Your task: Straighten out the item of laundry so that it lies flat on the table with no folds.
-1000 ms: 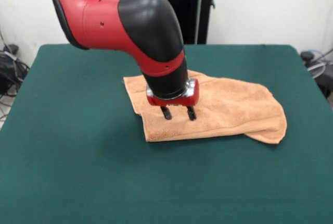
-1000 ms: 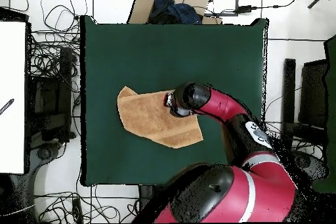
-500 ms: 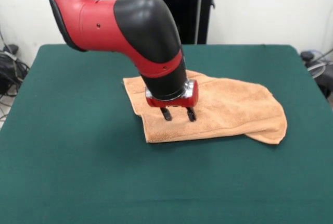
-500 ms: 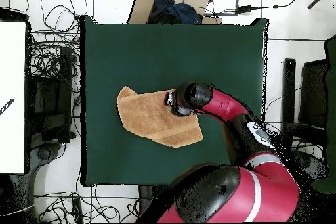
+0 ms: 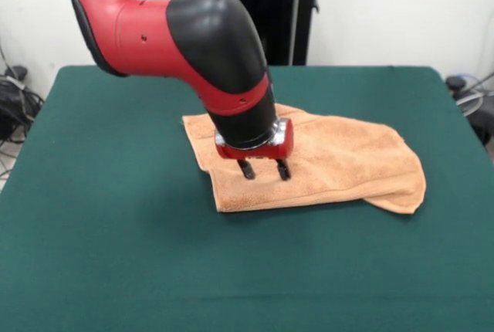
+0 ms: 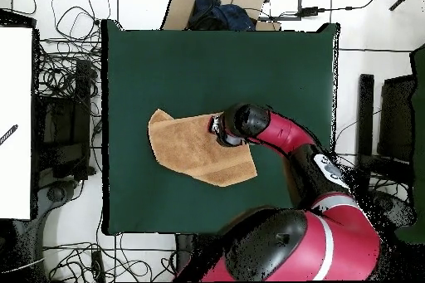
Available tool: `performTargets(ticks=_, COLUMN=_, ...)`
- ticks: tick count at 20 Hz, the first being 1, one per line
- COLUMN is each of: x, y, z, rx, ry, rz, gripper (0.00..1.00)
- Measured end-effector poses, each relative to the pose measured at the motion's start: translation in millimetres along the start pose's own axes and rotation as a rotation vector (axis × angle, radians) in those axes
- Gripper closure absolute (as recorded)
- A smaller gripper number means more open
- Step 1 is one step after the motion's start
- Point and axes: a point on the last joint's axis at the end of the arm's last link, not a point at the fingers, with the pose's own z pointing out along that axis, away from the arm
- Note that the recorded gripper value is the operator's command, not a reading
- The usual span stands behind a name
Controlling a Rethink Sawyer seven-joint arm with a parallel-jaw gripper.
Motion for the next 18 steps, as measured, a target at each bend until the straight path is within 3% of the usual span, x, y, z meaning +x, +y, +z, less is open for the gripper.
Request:
performTargets(ticks=6, x=-2, y=6, z=-8, rx=0.008, ry=-0.012, rz=-0.012, gripper=0.0)
performTargets(ticks=14, x=-17, y=57, z=-75, rx=0.063, ry=-0.098, rz=-0.103, gripper=0.0)
performTargets(ticks=18, x=-20, y=69, z=-96, rx=0.077, ry=-0.128, rz=-0.124, gripper=0.0)
